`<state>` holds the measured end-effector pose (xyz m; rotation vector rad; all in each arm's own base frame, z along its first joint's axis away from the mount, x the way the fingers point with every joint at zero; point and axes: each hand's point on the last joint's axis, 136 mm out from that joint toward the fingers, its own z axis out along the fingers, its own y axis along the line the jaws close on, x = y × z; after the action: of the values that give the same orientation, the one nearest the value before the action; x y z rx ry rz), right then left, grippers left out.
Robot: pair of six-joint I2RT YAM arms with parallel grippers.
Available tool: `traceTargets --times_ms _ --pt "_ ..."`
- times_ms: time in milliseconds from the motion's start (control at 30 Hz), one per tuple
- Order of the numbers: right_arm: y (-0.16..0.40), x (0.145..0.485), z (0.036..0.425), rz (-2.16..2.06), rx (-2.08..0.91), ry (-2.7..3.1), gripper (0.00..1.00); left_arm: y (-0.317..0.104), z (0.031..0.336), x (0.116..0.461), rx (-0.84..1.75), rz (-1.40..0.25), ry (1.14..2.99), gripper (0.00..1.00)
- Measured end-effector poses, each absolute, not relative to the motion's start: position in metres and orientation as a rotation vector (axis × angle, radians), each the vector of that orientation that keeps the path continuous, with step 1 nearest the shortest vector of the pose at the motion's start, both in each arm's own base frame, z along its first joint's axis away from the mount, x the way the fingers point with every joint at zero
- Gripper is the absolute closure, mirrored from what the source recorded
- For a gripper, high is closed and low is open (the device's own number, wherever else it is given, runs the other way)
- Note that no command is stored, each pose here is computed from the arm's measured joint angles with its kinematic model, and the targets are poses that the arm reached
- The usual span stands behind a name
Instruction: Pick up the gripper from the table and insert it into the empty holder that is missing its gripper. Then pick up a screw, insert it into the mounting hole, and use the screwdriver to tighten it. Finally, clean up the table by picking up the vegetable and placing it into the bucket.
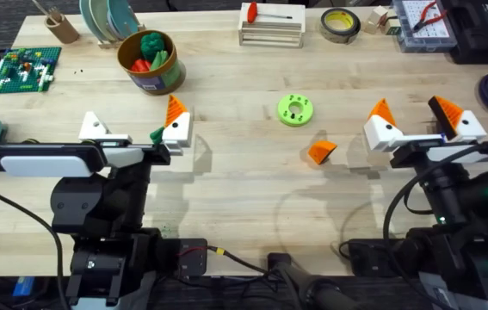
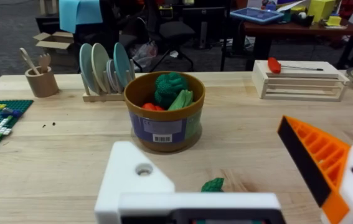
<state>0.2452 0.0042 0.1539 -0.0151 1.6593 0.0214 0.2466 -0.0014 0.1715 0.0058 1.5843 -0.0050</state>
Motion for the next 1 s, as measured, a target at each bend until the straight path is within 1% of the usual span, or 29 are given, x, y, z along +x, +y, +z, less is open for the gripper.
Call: traceTargets --times_ms 667,733,833,1000 --pt "0.001 0.245 0.153 0.005 -0.007 1.667 0.011 -0.003 0.172 0.246 0.014 -0.013 1.587 0.007" --pt "0.001 0.244 0.154 0.002 -0.005 1.671 0.011 -0.004 0.170 0.245 0.018 -0.016 1.615 0.007" --pt "0.001 0.242 0.154 -0.002 -0.006 1.694 0.011 -0.005 0.167 0.237 0.023 -0.019 1.706 0.007" --pt "0.001 0.232 0.154 -0.002 -0.009 1.807 0.011 -0.005 0.178 0.219 0.049 0.000 1.841 0.007"
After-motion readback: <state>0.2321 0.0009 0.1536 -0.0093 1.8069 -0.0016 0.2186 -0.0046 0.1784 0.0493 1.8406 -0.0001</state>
